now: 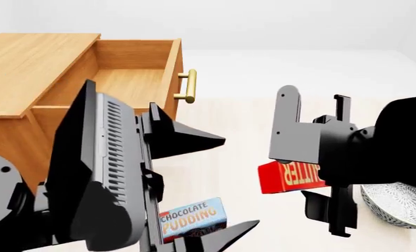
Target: Put the butter at the back in the top drawer of the cabinet and close it.
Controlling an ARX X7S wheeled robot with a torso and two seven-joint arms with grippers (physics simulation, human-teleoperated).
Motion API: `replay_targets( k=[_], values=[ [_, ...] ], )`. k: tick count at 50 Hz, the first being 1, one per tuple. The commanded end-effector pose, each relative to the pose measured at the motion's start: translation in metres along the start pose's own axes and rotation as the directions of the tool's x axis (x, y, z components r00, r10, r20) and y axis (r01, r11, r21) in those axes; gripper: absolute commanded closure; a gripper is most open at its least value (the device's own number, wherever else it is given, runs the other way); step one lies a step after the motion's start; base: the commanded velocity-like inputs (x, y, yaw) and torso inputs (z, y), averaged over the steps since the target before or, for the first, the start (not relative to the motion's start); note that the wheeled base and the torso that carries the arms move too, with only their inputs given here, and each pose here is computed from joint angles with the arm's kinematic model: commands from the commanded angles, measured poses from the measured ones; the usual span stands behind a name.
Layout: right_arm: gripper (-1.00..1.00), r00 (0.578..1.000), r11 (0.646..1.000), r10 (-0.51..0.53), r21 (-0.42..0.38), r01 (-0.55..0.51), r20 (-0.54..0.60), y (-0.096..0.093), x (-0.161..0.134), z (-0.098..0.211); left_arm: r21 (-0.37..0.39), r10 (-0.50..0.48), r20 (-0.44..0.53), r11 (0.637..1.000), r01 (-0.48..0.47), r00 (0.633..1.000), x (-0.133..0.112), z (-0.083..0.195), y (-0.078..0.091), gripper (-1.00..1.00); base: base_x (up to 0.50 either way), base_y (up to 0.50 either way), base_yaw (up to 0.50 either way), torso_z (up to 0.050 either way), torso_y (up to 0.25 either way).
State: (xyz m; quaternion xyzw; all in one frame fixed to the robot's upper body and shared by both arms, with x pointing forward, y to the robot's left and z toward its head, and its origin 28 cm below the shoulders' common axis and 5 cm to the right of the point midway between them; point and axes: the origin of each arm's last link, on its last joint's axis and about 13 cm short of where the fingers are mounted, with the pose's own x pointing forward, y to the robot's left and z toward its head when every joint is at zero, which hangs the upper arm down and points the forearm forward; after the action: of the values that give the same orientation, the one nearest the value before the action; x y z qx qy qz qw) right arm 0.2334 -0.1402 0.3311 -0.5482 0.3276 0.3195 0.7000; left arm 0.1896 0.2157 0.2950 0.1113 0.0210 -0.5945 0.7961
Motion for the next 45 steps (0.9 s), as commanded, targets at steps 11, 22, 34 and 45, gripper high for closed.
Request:
replay_targets(
  k=[11,22,34,45],
  values=[
    [1.00,0.996,0.997,-0.073,-0.025,0.074,0.044,-0.002,-0.010,0.009,0.004,-0.019,-0.003,1.000,0.019,1.000,0.010,-0.005,0.004,-1.00,0.00,0.00,0.00,0.000,0.001],
    [1.00,0.996,0.996,-0.067,-0.047,0.070,0.057,0.001,-0.020,0.014,0.005,-0.010,-0.034,1.000,0.011,0.999,0.018,-0.011,0.010,-1.00,0.00,0.00,0.00,0.001,0.000],
    [1.00,0.995,0.995,-0.078,-0.061,0.082,0.069,0.002,-0.033,0.019,0.003,-0.013,-0.052,1.000,0.013,0.999,0.022,-0.017,0.012,-1.00,0.00,0.00,0.00,0.000,0.001],
    [1.00,0.994,0.993,-0.080,-0.075,0.086,0.076,0.003,-0.036,0.023,0.002,-0.021,-0.058,1.000,0.021,0.998,0.025,-0.022,0.012,-1.00,0.00,0.00,0.00,0.001,0.001]
  ],
)
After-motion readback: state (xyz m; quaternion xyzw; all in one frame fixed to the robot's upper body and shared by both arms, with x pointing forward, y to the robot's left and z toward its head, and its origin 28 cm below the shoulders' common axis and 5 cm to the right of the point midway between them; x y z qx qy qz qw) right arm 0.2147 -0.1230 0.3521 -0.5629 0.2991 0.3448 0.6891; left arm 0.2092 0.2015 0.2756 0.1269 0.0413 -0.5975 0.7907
